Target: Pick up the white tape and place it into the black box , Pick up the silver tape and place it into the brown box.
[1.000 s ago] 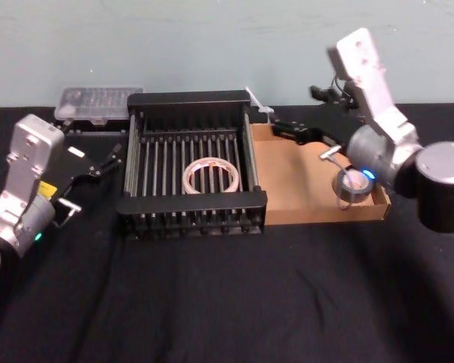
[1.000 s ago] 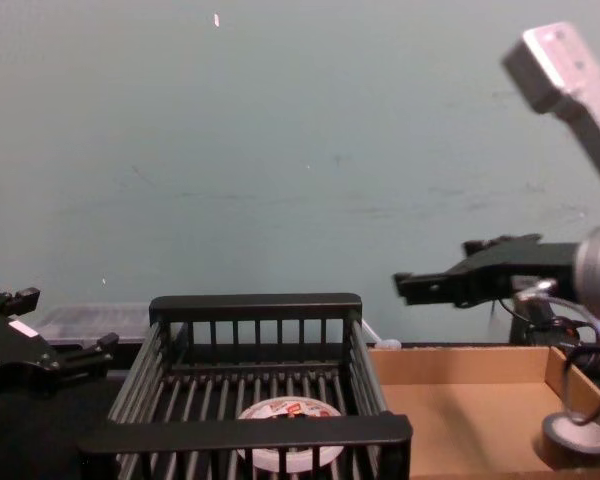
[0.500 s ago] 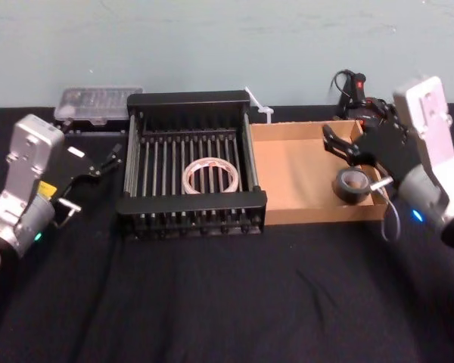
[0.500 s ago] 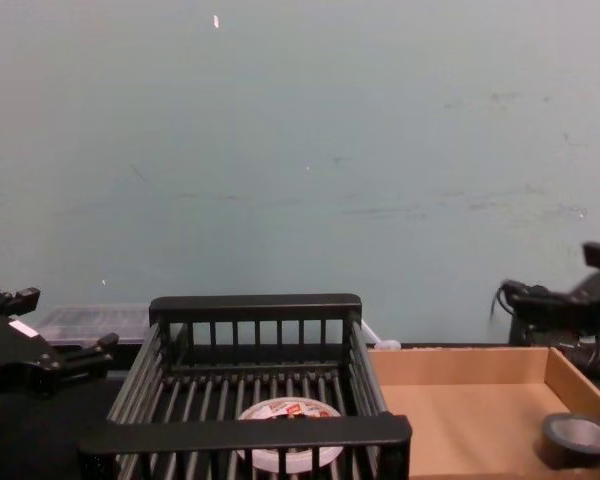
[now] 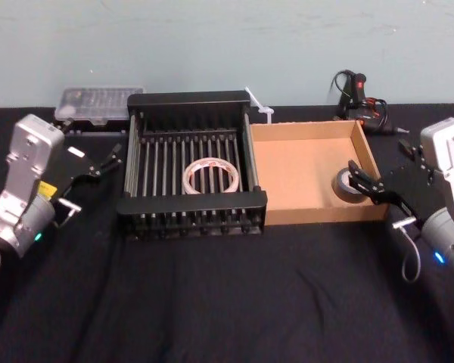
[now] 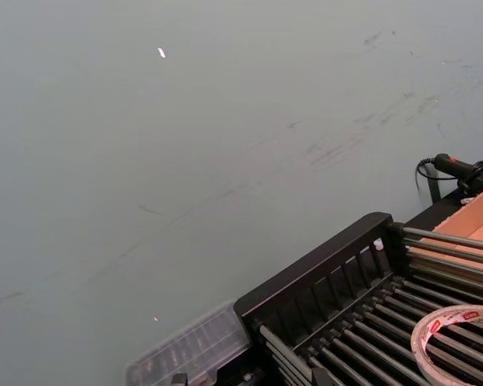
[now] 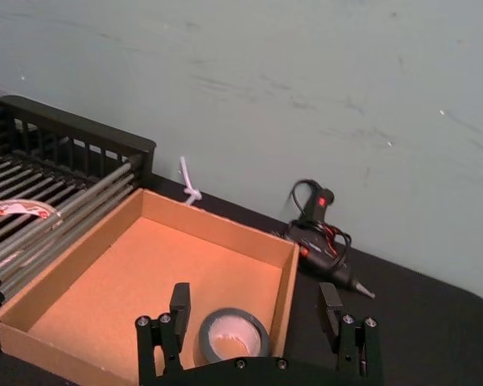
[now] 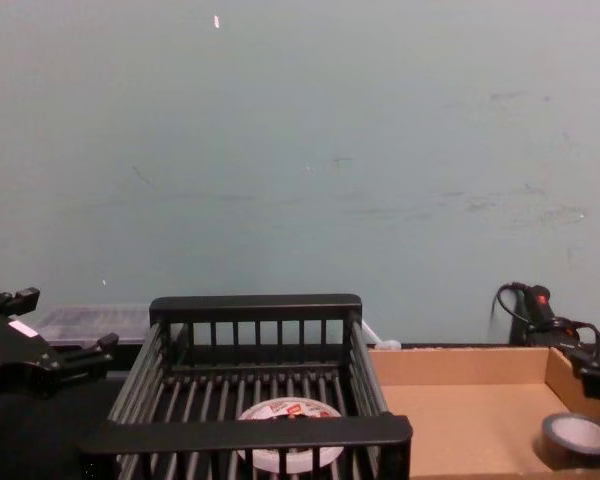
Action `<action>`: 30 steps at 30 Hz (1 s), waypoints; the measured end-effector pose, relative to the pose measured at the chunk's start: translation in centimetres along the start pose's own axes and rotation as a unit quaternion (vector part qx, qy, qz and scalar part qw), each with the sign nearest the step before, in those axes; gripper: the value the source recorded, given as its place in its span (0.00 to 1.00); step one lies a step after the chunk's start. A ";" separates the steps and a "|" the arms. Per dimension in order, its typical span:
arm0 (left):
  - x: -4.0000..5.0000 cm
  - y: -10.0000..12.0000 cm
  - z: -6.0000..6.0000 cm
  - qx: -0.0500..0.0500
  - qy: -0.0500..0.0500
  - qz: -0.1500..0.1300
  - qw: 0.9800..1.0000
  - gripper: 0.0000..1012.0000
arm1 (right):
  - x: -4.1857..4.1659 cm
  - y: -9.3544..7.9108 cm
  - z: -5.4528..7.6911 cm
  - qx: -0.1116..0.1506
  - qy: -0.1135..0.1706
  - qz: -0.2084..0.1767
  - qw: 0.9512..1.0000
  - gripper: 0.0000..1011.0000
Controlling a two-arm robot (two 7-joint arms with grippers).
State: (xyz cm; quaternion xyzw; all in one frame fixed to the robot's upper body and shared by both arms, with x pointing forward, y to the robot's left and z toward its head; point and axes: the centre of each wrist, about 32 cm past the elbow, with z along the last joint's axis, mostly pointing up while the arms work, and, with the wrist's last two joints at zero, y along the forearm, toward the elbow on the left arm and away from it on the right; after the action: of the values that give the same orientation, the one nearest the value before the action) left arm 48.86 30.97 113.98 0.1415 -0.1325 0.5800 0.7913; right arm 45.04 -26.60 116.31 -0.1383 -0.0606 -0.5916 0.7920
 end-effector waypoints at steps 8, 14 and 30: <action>0.00 0.0 0.0 0.000 0.000 0.000 1.000 0.99 | -0.05 -0.3 -0.2 -0.004 0.005 -0.005 1.000 0.99; 0.00 0.0 0.0 0.000 0.000 0.000 1.000 0.99 | -0.06 -0.2 -0.2 -0.004 0.005 -0.004 1.000 0.99; 0.00 0.0 0.0 0.000 0.000 0.000 1.000 0.99 | -0.07 -0.2 -0.2 -0.003 0.004 -0.002 1.000 0.99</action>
State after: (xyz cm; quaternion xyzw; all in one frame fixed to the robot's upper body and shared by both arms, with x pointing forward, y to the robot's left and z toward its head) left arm 48.86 30.97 113.98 0.1415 -0.1325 0.5799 0.7913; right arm 44.84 -26.63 116.17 -0.1387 -0.0558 -0.5938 0.7906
